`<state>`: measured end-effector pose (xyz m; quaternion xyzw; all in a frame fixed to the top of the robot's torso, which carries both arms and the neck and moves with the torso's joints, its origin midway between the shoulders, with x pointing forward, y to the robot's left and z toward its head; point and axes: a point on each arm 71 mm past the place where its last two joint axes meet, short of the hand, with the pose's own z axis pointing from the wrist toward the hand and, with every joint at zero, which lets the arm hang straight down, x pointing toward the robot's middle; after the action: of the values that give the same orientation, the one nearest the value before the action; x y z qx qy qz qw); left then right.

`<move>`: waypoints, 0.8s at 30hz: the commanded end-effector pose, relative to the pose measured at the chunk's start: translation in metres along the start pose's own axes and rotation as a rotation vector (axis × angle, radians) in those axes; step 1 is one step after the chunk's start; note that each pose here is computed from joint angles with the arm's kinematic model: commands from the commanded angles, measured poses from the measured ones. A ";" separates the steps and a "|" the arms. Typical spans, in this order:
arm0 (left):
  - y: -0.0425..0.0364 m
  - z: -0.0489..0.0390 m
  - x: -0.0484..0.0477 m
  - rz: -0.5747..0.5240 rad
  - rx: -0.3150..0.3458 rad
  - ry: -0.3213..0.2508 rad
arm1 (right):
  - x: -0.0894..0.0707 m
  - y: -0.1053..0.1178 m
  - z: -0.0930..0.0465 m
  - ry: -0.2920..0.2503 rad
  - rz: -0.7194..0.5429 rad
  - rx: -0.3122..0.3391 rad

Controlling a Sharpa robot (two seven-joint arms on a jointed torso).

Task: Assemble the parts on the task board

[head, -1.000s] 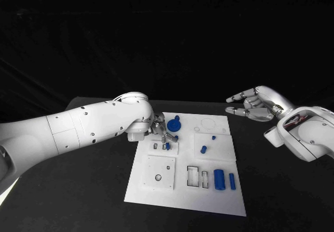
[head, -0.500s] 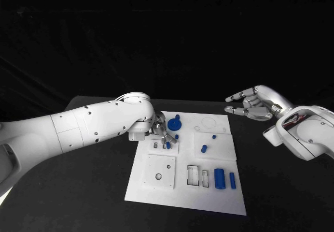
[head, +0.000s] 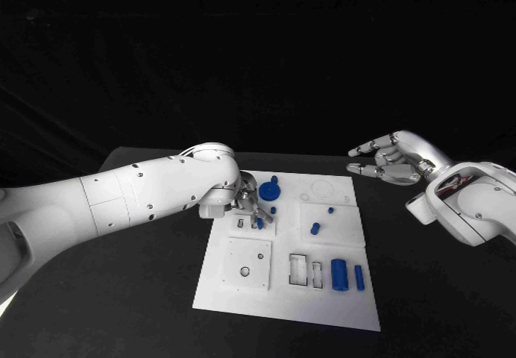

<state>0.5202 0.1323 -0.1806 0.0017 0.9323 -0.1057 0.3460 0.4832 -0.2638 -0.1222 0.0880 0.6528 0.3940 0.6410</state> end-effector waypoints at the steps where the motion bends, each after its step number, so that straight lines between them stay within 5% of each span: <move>1: -0.0031 -0.0003 0.0019 0.017 0.004 0.011 | 0.002 0.000 0.001 0.015 0.000 0.002; 24: -0.0057 -0.0008 0.0031 0.012 0.012 0.012 | 0.006 -0.002 0.003 0.028 0.003 0.006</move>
<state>0.5182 0.1288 -0.1805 0.0056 0.9323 -0.1083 0.3451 0.4861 -0.2610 -0.1261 0.0879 0.6581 0.3935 0.6359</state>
